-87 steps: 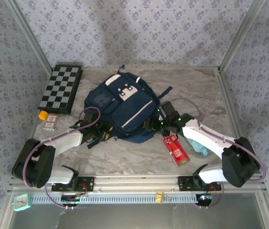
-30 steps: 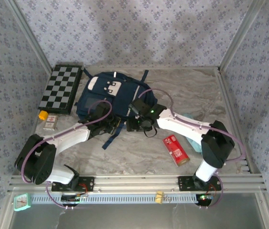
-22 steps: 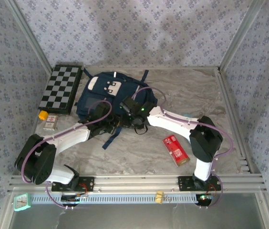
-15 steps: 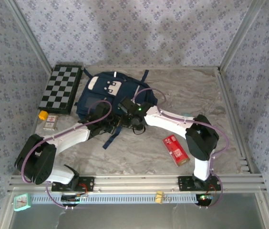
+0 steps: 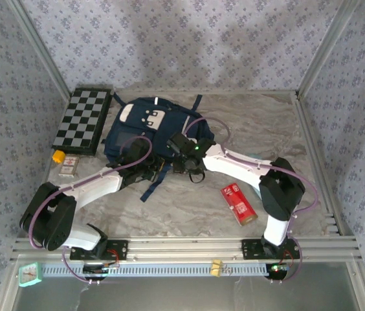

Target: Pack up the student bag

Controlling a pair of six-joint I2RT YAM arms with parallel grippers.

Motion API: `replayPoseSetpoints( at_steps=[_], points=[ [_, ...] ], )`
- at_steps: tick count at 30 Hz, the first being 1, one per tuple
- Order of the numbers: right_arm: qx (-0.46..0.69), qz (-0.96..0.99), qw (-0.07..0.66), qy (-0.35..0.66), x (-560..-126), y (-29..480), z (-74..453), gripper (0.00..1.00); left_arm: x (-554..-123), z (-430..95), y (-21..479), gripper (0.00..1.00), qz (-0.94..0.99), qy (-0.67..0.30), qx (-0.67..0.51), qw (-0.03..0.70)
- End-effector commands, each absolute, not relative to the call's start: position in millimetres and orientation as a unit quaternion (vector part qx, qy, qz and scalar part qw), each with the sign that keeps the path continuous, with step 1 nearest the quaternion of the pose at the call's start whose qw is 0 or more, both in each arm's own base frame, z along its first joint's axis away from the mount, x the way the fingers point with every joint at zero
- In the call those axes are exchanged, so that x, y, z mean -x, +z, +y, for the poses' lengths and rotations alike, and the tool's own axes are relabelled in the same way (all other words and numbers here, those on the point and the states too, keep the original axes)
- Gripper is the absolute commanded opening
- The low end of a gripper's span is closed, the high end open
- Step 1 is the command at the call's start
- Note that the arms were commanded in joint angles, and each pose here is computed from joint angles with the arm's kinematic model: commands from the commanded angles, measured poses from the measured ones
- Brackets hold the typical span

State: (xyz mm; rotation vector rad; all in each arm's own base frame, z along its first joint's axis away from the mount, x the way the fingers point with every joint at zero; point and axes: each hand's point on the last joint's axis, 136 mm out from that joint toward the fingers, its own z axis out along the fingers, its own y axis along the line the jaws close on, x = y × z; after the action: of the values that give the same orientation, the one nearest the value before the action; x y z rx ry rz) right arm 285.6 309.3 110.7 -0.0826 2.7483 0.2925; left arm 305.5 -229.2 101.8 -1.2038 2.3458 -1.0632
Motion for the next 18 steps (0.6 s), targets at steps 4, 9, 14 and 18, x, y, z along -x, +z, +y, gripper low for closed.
replayPoseSetpoints(
  at_steps=[4, 9, 14, 18],
  points=[
    [0.191, 0.952, 0.207, 0.117, -273, 140, 315, 0.49, -317, -239, 143, 0.0, 0.792, -0.427, 0.4, 0.174],
    [0.237, 0.945, 0.193, 0.115, -275, 143, 318, 0.47, -318, -238, 148, 0.0, 0.79, -0.43, 0.399, 0.177],
    [0.236, 0.941, 0.182, 0.164, -268, 144, 341, 0.41, -319, -237, 152, 0.0, 0.788, -0.432, 0.399, 0.182],
    [0.177, 0.954, 0.187, 0.153, -270, 140, 341, 0.41, -318, -238, 154, 0.0, 0.787, -0.436, 0.398, 0.18]
  ],
)
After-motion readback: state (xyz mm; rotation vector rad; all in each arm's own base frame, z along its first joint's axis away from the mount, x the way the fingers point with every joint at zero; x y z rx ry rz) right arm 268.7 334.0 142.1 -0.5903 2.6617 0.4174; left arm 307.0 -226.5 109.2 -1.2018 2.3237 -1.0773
